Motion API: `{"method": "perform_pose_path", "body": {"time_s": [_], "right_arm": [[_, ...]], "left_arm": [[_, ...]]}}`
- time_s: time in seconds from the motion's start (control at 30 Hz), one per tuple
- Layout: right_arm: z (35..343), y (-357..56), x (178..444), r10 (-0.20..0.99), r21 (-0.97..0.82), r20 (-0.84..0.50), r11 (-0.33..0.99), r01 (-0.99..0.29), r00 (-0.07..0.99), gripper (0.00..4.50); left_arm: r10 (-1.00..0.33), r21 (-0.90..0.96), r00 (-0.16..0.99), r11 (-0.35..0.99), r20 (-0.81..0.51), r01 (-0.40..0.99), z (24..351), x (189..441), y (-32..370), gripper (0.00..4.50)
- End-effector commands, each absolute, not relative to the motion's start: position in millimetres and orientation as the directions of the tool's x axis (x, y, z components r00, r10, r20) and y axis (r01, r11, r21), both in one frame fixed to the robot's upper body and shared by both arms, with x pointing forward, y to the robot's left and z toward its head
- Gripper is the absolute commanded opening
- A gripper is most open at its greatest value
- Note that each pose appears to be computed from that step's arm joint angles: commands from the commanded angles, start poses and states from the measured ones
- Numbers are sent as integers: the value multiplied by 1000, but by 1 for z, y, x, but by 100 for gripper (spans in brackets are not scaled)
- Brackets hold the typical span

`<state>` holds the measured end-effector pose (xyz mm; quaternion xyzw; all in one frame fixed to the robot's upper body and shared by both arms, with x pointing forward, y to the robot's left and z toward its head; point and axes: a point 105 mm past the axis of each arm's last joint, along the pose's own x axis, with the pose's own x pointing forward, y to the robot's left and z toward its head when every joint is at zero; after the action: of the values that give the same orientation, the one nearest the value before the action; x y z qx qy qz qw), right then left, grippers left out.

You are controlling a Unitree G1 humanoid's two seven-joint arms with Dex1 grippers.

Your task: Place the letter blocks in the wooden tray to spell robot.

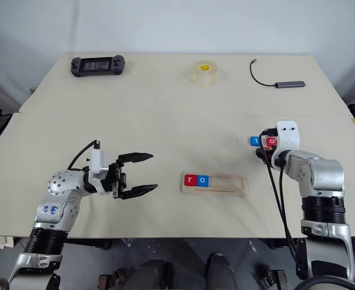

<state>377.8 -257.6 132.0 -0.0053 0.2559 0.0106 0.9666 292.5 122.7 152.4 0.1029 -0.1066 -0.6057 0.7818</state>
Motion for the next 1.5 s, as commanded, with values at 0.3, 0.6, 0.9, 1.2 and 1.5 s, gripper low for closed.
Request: {"method": "perform_pose_path", "body": {"time_s": [0.3,0.6,0.9,1.2,1.5], "right_arm": [[134,-262,313,-57,14,-517,997,75,854,147],[119,-234,264,-44,69,-502,993,91,864,147],[129,-241,257,102,29,-528,994,-102,843,382],[144,-242,242,554,-151,-537,679,-718,637,382],[114,-278,278,601,-278,-606,453,-847,520,382]], "left_arm": [[-980,309,183,196,73,931,164,296,111,450],[-991,272,127,135,48,953,163,294,107,450],[-988,290,145,151,44,945,164,298,110,450],[-990,294,137,140,29,945,161,292,113,450],[-996,310,88,79,-17,948,155,284,112,450]]}}
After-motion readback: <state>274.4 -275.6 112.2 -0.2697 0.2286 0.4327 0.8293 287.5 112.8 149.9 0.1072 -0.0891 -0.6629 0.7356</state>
